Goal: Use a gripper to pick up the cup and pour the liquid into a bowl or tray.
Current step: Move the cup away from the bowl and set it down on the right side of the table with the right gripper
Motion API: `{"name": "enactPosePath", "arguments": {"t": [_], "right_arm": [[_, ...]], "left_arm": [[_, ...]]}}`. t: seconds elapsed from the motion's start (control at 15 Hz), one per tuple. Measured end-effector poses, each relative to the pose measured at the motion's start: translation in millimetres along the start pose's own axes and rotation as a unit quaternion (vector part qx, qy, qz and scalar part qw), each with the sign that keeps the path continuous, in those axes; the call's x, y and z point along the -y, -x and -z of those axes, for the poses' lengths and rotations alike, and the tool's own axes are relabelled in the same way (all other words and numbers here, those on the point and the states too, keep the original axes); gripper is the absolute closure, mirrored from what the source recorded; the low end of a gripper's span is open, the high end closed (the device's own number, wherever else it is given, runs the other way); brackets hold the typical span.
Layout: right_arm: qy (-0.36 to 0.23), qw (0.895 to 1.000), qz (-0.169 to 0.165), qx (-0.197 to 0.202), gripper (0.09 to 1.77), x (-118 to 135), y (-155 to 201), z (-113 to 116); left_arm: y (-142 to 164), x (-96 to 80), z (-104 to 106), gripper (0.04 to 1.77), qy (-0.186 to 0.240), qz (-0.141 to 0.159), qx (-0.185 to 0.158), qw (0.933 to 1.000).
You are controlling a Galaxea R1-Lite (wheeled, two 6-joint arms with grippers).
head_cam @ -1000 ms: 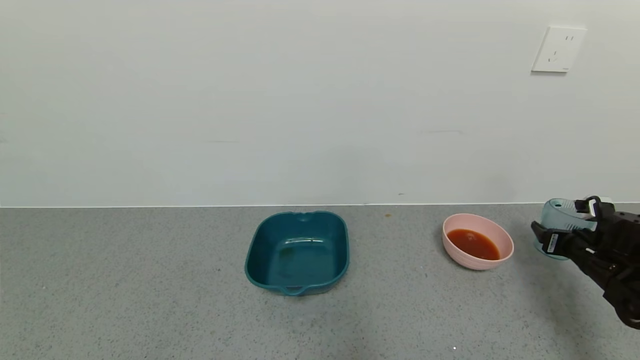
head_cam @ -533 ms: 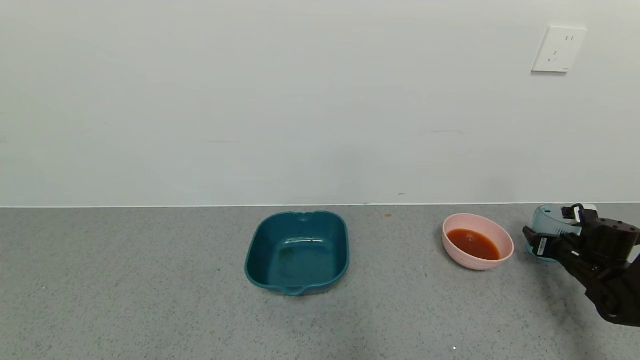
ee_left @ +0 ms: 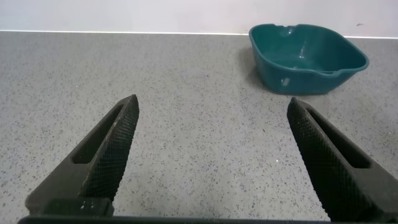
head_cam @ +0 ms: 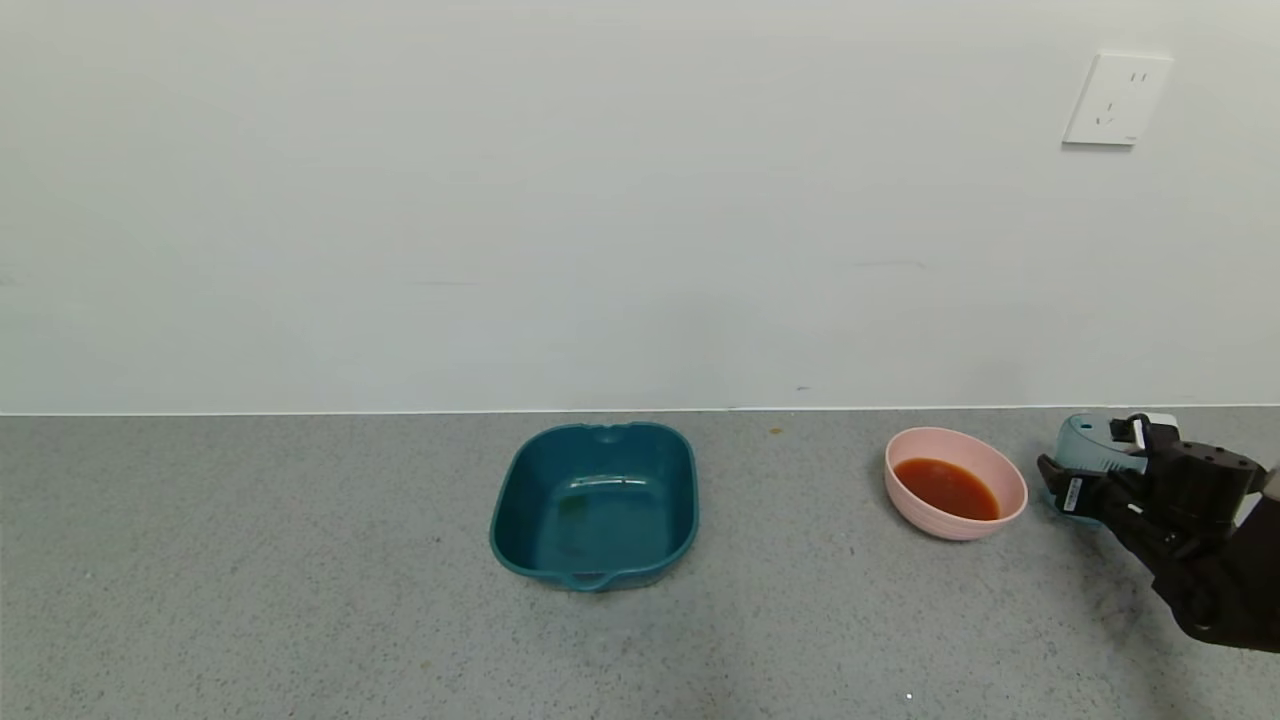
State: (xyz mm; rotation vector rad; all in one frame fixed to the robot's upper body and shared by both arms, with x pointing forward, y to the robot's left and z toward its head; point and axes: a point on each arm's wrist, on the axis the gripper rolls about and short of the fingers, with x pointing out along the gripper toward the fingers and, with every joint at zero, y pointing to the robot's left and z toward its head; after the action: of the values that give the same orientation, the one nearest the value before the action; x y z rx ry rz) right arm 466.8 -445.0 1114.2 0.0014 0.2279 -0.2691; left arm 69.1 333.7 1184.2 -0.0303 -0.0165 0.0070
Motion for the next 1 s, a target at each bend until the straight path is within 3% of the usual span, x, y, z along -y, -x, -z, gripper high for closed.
{"name": "enactPosePath", "arguments": {"t": [0.33,1.0], "right_arm": [[0.001,1.000,-0.001,0.000,0.47,-0.1,0.6,1.2],[-0.002,1.000,-0.008,-0.006,0.24,-0.2,9.3,-3.7]], "left_arm": [[0.0,0.0,0.0,0.09,0.000,0.000,0.000,1.0000],[0.0,0.0,0.0,0.09,0.000,0.000,0.000,1.0000]]}}
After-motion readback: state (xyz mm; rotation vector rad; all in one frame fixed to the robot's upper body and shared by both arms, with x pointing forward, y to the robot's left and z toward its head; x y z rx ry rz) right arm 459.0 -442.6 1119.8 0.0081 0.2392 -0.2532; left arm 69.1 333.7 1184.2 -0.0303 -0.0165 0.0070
